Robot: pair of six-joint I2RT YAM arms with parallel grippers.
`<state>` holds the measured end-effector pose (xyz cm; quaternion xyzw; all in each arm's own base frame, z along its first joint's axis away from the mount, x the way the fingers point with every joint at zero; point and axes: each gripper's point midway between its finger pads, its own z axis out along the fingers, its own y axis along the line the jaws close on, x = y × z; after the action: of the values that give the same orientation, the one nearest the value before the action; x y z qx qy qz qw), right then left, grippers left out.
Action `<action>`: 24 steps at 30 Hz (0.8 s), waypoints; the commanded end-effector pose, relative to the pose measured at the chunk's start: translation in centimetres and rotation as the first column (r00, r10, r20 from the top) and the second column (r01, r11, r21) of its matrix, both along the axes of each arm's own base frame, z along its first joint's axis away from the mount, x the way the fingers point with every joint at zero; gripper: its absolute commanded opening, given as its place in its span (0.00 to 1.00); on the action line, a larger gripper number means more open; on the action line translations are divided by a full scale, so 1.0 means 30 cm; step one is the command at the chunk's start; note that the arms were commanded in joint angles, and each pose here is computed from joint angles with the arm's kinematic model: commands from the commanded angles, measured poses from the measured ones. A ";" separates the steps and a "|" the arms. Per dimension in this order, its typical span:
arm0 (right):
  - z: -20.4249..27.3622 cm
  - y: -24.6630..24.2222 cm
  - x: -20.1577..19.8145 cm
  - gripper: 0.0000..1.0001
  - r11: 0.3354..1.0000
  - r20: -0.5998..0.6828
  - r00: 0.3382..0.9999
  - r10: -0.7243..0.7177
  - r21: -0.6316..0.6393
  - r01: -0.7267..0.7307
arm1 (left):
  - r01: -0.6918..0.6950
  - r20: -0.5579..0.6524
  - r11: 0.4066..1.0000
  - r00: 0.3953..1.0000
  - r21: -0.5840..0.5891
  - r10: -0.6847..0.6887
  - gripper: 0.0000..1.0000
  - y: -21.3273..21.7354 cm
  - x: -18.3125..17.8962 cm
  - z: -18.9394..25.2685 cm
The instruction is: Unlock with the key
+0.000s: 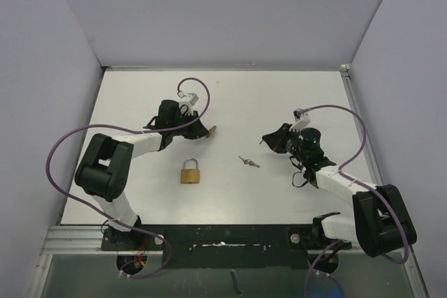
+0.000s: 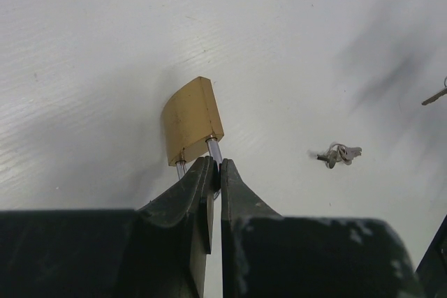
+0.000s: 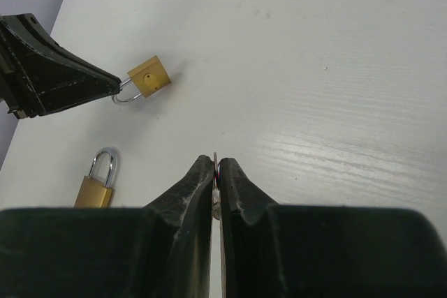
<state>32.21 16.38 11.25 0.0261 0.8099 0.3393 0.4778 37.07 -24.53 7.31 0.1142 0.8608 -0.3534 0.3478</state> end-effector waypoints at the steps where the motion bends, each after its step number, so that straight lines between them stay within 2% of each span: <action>1: 0.124 0.013 0.047 0.00 0.999 0.115 0.993 0.004 0.033 -0.008 | -0.001 0.062 0.997 0.998 -0.081 0.006 0.00 -0.009 0.048 0.056; 11: 0.124 0.007 0.039 0.00 1.000 0.115 0.993 -0.001 0.028 -0.002 | -0.032 0.049 0.985 0.998 -0.172 0.041 0.00 0.021 0.056 0.035; 24: 0.124 0.005 0.033 0.00 1.000 0.114 0.993 0.000 0.023 -0.002 | -0.108 0.027 0.968 0.993 -0.226 0.117 0.00 0.074 0.066 -0.007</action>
<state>32.20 16.37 11.70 0.0245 0.8062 0.3406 0.4832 38.21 -22.74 6.06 0.0389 0.8338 -0.4129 0.3644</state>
